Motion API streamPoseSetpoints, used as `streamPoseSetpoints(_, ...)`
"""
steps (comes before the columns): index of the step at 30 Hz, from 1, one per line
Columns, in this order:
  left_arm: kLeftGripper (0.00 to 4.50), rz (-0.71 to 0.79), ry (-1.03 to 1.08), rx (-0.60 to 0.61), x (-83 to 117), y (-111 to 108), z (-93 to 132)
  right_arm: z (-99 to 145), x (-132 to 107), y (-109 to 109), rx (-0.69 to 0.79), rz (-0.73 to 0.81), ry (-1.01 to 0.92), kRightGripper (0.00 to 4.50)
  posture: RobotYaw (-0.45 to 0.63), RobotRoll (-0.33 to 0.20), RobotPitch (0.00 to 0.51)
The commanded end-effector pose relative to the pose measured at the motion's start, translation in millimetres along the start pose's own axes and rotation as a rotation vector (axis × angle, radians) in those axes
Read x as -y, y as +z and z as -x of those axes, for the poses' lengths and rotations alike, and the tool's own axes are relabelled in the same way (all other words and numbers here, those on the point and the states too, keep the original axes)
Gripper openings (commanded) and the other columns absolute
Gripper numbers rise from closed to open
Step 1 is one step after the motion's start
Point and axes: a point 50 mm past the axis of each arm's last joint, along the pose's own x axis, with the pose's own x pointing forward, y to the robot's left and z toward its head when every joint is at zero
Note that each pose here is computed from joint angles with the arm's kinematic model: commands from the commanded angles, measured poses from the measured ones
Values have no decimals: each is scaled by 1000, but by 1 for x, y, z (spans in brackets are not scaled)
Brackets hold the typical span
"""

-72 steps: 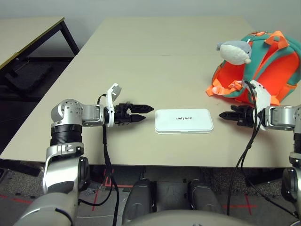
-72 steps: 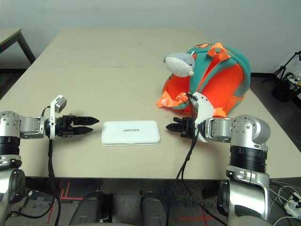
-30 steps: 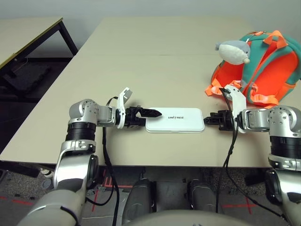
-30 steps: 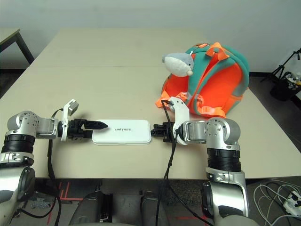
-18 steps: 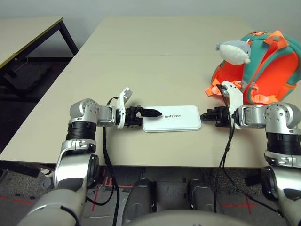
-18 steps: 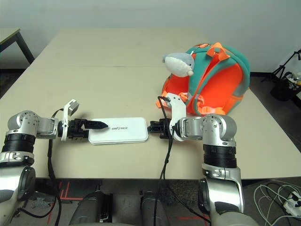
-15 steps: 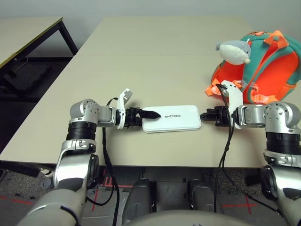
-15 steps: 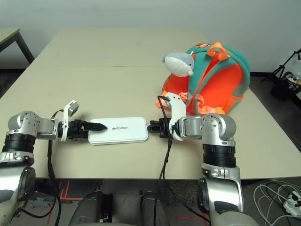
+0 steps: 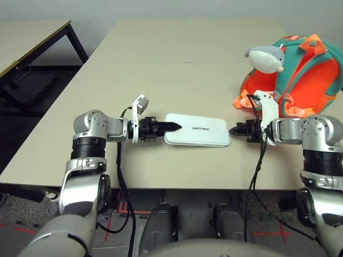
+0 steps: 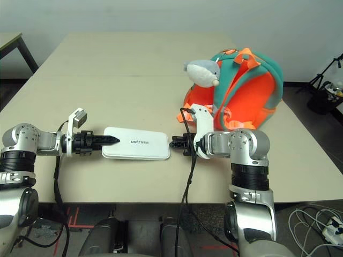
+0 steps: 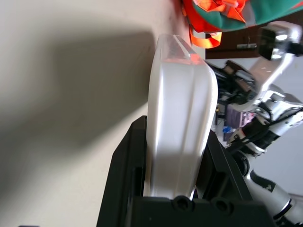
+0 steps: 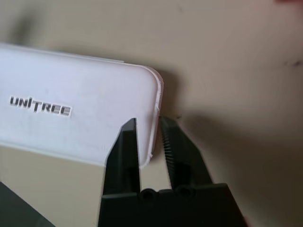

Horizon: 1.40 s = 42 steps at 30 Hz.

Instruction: Put the pencil case into the backpack and zip it.

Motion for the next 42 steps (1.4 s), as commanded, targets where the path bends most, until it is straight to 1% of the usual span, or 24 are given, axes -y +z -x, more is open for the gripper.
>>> streamPoseSetpoints(1,1406,-74,31,64,13,12,19,31,-1,-1,32,77,-17,2183,23,0,71)
streamPoseSetpoints(3,1383,-103,22,95,19,16,26,50,-1,-2,65,115,-31,2797,12,0,73)
streamPoseSetpoints(5,1352,-120,32,114,22,18,31,62,-2,-3,96,140,-56,3421,8,0,74)
streamPoseSetpoints(8,1352,-135,41,137,24,19,36,82,-7,-4,155,201,-96,4378,-25,0,81)
streamPoseSetpoints(9,1352,-139,40,141,25,19,37,88,-10,-4,183,219,-102,4499,-30,0,82)
streamPoseSetpoints(12,1352,-150,42,147,26,19,37,100,-17,1,294,250,-138,4500,-38,0,85)
streamPoseSetpoints(13,1352,-152,43,153,27,20,35,104,-19,8,362,256,-174,4500,-58,0,92)
streamPoseSetpoints(15,1352,-152,40,165,29,22,33,111,-21,16,447,262,-228,4500,-69,0,95)
streamPoseSetpoints(20,1352,-147,23,178,32,25,24,112,-25,29,585,231,-301,4500,-84,0,103)
streamPoseSetpoints(25,1352,-138,12,181,31,24,20,112,-19,30,635,211,-377,4500,-85,0,110)
streamPoseSetpoints(30,1352,-130,7,189,29,21,19,112,-6,29,663,184,-476,4500,-67,0,114)
streamPoseSetpoints(33,1352,-117,7,204,26,19,20,111,3,32,703,171,-523,4500,-58,0,119)
streamPoseSetpoints(42,1352,-111,5,232,25,16,20,92,17,41,713,149,-514,4500,-22,0,124)
